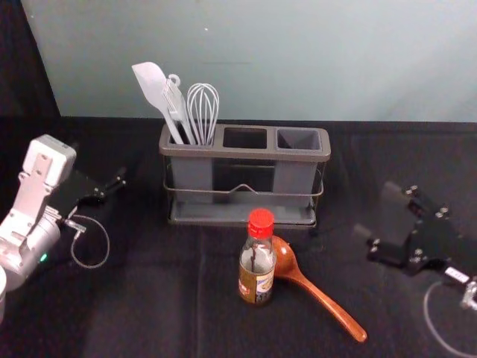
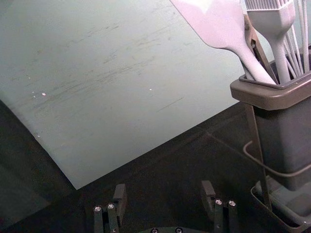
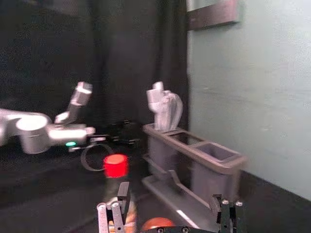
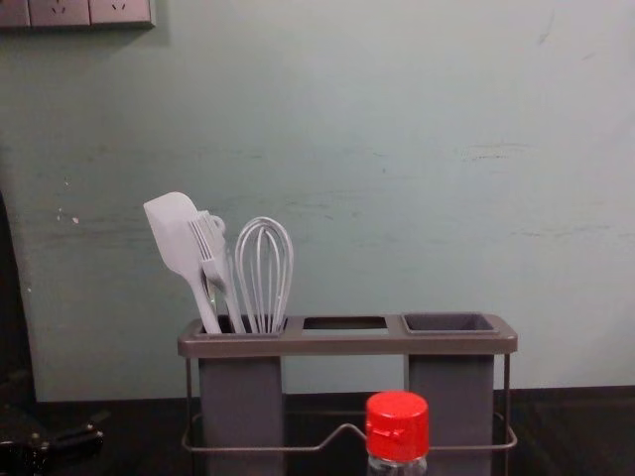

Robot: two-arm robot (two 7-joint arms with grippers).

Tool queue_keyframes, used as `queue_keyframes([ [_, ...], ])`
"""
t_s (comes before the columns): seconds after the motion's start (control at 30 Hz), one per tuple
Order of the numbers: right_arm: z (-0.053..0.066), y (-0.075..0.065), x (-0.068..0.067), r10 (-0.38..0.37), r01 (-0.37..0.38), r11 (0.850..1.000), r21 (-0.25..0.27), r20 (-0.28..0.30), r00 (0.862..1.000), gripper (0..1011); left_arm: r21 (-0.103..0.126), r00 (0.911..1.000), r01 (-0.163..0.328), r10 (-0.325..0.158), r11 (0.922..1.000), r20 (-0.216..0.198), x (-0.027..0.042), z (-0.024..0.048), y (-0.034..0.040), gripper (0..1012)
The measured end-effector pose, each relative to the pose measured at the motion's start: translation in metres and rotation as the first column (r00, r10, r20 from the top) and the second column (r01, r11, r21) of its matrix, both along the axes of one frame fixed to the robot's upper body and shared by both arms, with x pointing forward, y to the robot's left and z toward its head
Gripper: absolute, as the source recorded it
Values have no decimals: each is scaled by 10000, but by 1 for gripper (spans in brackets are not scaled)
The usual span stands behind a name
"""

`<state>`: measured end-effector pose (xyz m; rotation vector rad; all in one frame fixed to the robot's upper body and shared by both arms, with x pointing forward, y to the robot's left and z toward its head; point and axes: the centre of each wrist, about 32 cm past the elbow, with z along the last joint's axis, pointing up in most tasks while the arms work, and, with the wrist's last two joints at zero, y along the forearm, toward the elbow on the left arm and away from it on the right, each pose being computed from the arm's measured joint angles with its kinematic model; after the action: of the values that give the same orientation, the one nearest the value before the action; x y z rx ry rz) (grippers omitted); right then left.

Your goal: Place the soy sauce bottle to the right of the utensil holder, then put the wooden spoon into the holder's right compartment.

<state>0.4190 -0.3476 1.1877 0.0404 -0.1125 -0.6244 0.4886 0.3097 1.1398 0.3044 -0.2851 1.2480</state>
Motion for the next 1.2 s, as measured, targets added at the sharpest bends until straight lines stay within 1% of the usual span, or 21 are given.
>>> queue_keyframes([
  [0.03,0,0,0,0,0,10000,0,0,10000,1003,0,10000,0,0,10000,-1,0,0,0,1005],
  [0.1,-2,106,26,545,-547,9984,-105,-148,9984,1002,-1,10000,0,0,10000,-1,0,0,0,1005],
  [0.17,-3,159,41,734,-738,9972,-153,-214,9971,1002,0,10000,0,0,10000,0,0,0,0,1005],
  [0.2,-4,232,62,939,-945,9953,-209,-297,9951,1002,-1,10000,0,0,10000,0,0,0,0,1005],
  [0.23,-4,232,62,939,-945,9953,-209,-297,9951,1002,0,10000,1,-1,10000,0,0,0,0,1005],
  [0.27,-4,265,70,1033,-1042,9942,-249,-347,9940,1002,0,10000,0,0,10000,-1,0,0,0,1005],
  [0.3,-1,326,88,1180,-1193,9924,-291,-404,9922,1002,0,10000,0,0,10000,0,0,0,0,1005],
  [0.37,0,392,107,1327,-1344,9904,-334,-474,9900,1003,0,10000,1,-1,10000,0,0,0,0,1005],
  [0.4,2,454,127,1455,-1476,9884,-365,-538,9879,1002,0,10000,0,0,10000,0,0,0,0,1005],
  [0.47,1,534,158,1576,-1605,9862,-410,-661,9853,1002,-1,10000,0,0,10000,-1,0,0,0,1005],
  [0.57,-9,621,207,1650,-1694,9843,-497,-830,9828,1002,0,10000,1,-1,10000,0,0,0,0,1005],
  [0.6,-9,621,207,1650,-1694,9843,-497,-830,9828,1002,0,10000,0,0,10000,0,0,0,0,1005],
  [0.67,-18,690,268,1654,-1715,9834,-591,-958,9816,1003,0,10000,0,0,10000,-1,0,0,0,1005],
  [0.8,-18,760,350,1629,-1710,9828,-701,-1079,9807,1002,0,10000,0,0,10000,-1,0,0,0,1005],
  [0.87,-15,795,401,1613,-1702,9826,-750,-1122,9805,1002,0,10000,0,0,10000,0,0,0,0,1005],
  [0.97,-10,832,444,1633,-1727,9820,-769,-1152,9798,1002,0,10000,0,0,10000,-1,0,0,0,1005],
  [1.2,19,968,560,1709,-1814,9800,-823,-1196,9780,1003,0,10000,0,0,10000,-1,0,0,0,1005],
])
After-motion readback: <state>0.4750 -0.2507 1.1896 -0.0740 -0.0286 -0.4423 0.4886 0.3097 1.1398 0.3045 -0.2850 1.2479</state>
